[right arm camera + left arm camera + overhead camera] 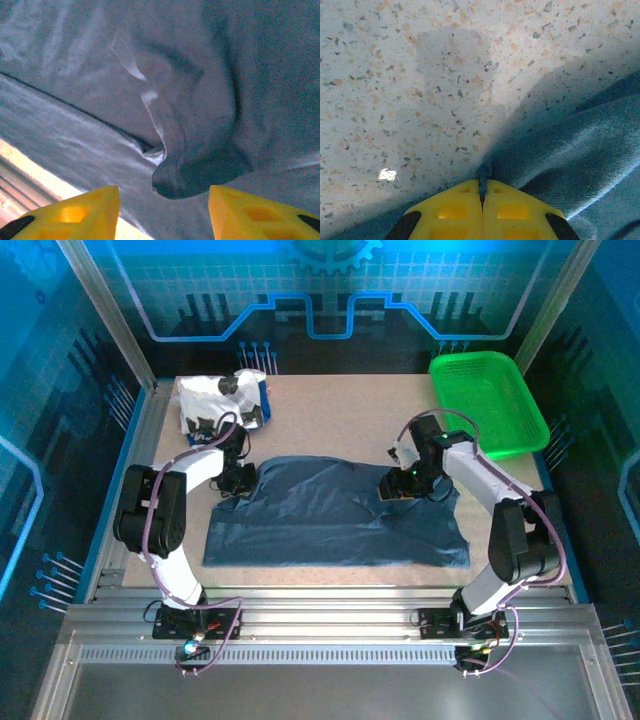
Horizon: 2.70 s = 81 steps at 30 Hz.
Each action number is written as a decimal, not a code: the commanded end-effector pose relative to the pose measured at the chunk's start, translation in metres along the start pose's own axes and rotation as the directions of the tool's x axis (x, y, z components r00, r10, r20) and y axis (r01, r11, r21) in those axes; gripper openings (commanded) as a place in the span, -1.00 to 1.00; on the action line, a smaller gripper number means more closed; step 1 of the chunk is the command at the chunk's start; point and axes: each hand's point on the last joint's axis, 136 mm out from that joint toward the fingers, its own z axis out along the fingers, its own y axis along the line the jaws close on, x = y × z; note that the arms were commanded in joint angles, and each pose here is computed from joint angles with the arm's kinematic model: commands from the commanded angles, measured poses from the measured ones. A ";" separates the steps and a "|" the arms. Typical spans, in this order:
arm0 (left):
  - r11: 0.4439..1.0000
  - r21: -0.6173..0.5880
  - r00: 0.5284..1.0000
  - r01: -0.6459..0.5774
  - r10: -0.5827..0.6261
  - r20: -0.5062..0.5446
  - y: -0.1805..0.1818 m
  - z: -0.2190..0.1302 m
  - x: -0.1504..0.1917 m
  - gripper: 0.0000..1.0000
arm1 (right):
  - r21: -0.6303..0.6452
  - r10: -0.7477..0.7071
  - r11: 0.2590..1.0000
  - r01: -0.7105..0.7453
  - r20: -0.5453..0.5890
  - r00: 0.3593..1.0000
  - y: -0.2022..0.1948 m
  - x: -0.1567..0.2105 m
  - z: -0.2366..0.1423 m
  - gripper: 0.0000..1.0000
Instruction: Fold and stack the t-shirts
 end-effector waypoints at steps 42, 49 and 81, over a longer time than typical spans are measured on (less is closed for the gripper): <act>1.000 0.008 1.000 0.015 -0.015 0.003 0.001 -0.004 0.010 -0.93 | 0.289 -0.169 0.930 0.227 -0.214 0.962 -0.019 -0.004 0.037 -0.94; 1.000 0.011 1.000 0.008 -0.009 0.011 -0.002 -0.006 0.004 -0.94 | 0.259 -0.193 0.936 0.240 -0.193 0.962 -0.014 -0.015 0.026 -1.00; 0.997 0.069 0.981 -0.033 0.019 0.193 -0.024 -0.059 -0.110 -0.96 | 0.503 -0.100 0.863 -0.039 0.246 0.964 -0.123 -0.240 -0.052 -1.00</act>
